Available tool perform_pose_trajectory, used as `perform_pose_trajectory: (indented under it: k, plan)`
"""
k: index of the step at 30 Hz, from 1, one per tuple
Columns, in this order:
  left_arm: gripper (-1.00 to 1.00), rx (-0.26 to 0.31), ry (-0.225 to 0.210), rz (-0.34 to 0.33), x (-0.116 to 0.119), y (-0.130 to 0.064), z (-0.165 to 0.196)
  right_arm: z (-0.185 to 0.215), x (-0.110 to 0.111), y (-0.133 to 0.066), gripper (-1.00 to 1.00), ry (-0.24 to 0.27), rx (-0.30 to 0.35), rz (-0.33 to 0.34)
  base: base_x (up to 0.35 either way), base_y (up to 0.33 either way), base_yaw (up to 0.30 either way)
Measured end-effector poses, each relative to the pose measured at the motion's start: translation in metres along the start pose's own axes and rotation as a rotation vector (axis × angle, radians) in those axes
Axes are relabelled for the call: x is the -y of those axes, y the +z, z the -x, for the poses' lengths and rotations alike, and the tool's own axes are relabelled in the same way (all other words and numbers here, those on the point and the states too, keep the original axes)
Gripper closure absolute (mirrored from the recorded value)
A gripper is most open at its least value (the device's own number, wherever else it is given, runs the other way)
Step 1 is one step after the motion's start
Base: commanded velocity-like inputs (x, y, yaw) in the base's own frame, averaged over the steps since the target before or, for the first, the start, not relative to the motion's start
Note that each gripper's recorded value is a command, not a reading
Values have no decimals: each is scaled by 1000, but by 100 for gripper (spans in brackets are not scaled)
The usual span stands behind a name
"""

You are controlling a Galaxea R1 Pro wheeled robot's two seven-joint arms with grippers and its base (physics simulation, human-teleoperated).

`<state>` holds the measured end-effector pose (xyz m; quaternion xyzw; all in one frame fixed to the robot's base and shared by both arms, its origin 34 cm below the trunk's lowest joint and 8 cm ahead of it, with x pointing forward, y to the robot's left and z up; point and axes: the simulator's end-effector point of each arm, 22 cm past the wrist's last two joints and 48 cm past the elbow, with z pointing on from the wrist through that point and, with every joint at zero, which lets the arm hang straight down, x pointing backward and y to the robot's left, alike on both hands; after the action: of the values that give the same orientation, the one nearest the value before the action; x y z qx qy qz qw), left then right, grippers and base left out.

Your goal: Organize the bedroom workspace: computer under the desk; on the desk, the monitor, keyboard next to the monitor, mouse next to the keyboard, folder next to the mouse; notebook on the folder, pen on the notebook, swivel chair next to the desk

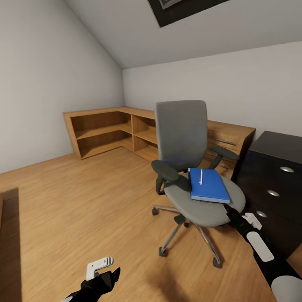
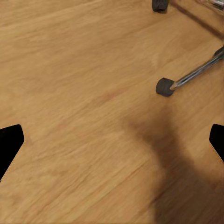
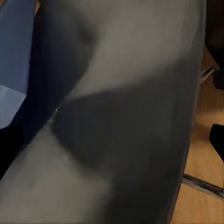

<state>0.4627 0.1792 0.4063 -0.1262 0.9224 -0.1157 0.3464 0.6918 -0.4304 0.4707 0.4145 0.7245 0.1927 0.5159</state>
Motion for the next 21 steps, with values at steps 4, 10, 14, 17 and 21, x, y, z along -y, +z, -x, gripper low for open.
perform_pose_trajectory:
  k: [4,10,14,17,21]
  plan:
    - [-100,0,1,-1,1,0,0,4,-8,0,-100,-2,8,17,323,0,0]
    - [-100,-1,0,-2,1,0,0,4,-8,0,-100,-2,9,17,252,0,0]
    - [-100,-6,-1,0,0,1,-3,-2,3,0,-100,1,-4,-6,30,0,0]
    - [-100,-7,-1,-1,0,1,-3,-2,3,0,-100,0,-4,-6,4,0,0]
    - [-100,-7,-1,0,0,1,-3,-2,3,0,-100,0,-4,-6,-4,0,0]
